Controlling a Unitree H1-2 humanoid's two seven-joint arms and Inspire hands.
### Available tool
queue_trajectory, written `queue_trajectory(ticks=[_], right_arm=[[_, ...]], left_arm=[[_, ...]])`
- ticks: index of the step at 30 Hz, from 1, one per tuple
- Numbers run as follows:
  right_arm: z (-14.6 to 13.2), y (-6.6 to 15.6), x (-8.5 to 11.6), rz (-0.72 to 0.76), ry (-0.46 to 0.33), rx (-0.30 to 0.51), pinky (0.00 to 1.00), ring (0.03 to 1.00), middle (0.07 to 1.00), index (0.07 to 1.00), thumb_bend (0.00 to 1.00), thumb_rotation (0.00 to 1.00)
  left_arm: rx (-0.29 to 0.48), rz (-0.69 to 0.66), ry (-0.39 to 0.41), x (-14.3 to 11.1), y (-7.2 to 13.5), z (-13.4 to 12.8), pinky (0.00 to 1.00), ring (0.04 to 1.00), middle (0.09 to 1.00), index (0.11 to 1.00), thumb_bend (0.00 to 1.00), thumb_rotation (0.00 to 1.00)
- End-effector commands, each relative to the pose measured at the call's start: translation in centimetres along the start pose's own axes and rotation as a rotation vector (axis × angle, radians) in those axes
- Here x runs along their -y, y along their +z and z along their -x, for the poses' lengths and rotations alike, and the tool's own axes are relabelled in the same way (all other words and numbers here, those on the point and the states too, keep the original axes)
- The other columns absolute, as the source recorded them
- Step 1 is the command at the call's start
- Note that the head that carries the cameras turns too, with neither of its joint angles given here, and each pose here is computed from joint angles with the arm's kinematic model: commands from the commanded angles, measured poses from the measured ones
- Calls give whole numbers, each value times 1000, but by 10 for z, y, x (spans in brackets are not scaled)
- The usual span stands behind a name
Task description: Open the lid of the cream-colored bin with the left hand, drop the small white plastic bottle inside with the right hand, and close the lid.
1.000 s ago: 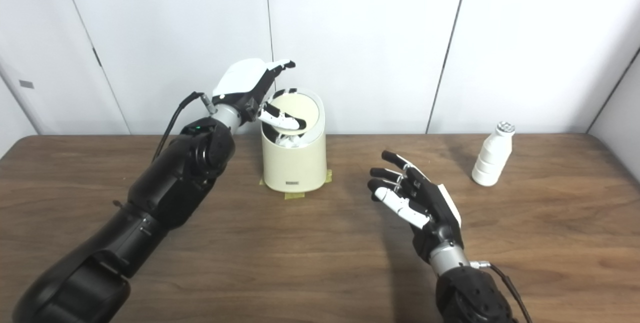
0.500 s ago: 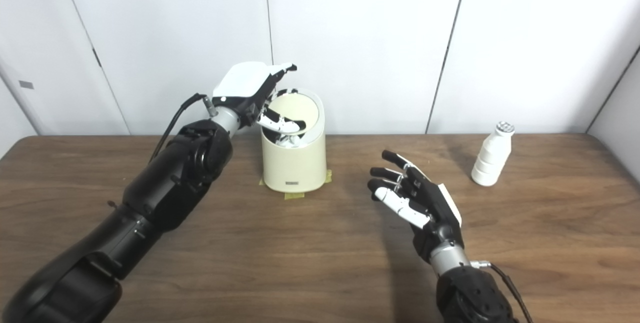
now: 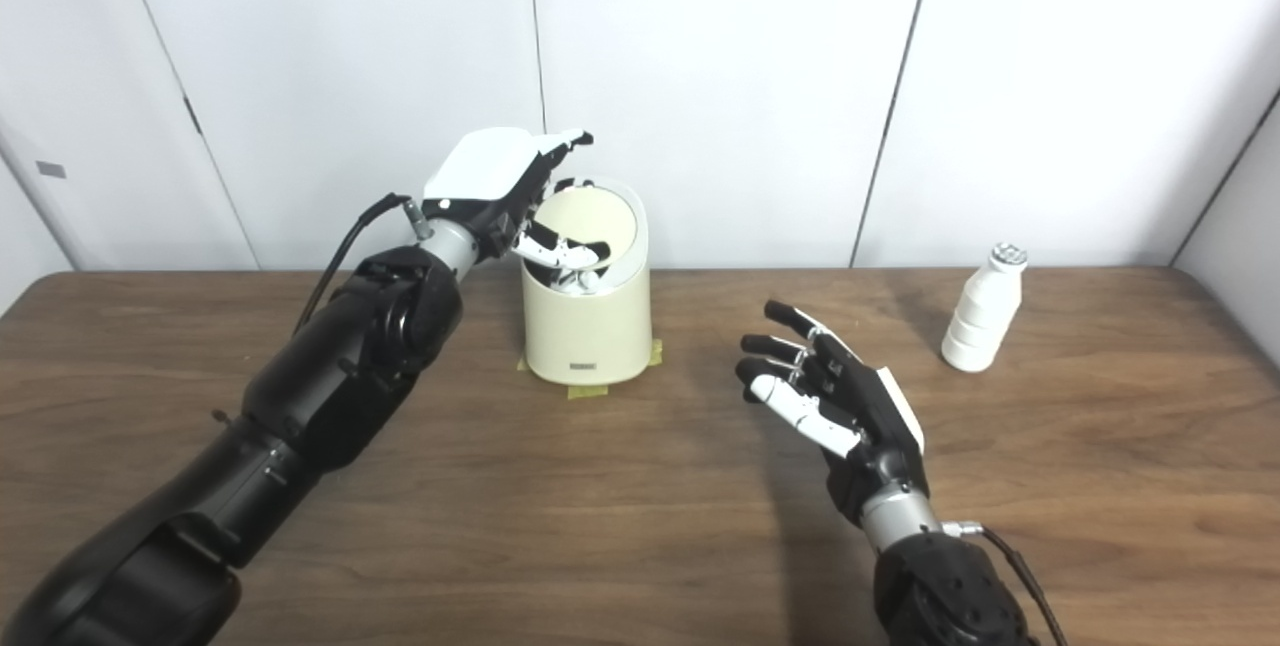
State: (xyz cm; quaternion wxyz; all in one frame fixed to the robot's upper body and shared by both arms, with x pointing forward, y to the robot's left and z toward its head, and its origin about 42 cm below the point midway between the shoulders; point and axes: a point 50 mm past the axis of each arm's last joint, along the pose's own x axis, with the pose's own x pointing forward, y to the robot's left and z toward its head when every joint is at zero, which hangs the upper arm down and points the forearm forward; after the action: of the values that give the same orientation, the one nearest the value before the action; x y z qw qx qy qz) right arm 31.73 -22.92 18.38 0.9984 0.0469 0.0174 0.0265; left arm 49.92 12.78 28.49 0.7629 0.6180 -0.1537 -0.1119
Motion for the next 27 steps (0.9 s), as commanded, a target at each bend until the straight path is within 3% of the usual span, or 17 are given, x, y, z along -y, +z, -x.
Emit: queue_trajectory(ticks=[1, 11, 16, 27], right_arm=[[-4, 22, -4, 5, 23, 83, 610, 679, 697, 817, 489, 219], [-5, 22, -4, 9, 19, 83, 611, 679, 700, 825, 486, 232], [-6, 22, -7, 1, 22, 88, 617, 682, 698, 816, 493, 219], [-8, 25, -11, -9, 19, 102, 631, 677, 692, 819, 502, 221]], left_arm=[[-32, -6, 28, -15, -9, -2, 802, 869, 894, 933, 883, 0], [-21, 16, 67, -44, -8, -13, 833, 890, 881, 923, 881, 3], [-19, -17, 80, -61, -7, -24, 866, 896, 876, 925, 926, 62], [-7, -48, 71, -91, 4, -40, 786, 895, 921, 914, 977, 60]])
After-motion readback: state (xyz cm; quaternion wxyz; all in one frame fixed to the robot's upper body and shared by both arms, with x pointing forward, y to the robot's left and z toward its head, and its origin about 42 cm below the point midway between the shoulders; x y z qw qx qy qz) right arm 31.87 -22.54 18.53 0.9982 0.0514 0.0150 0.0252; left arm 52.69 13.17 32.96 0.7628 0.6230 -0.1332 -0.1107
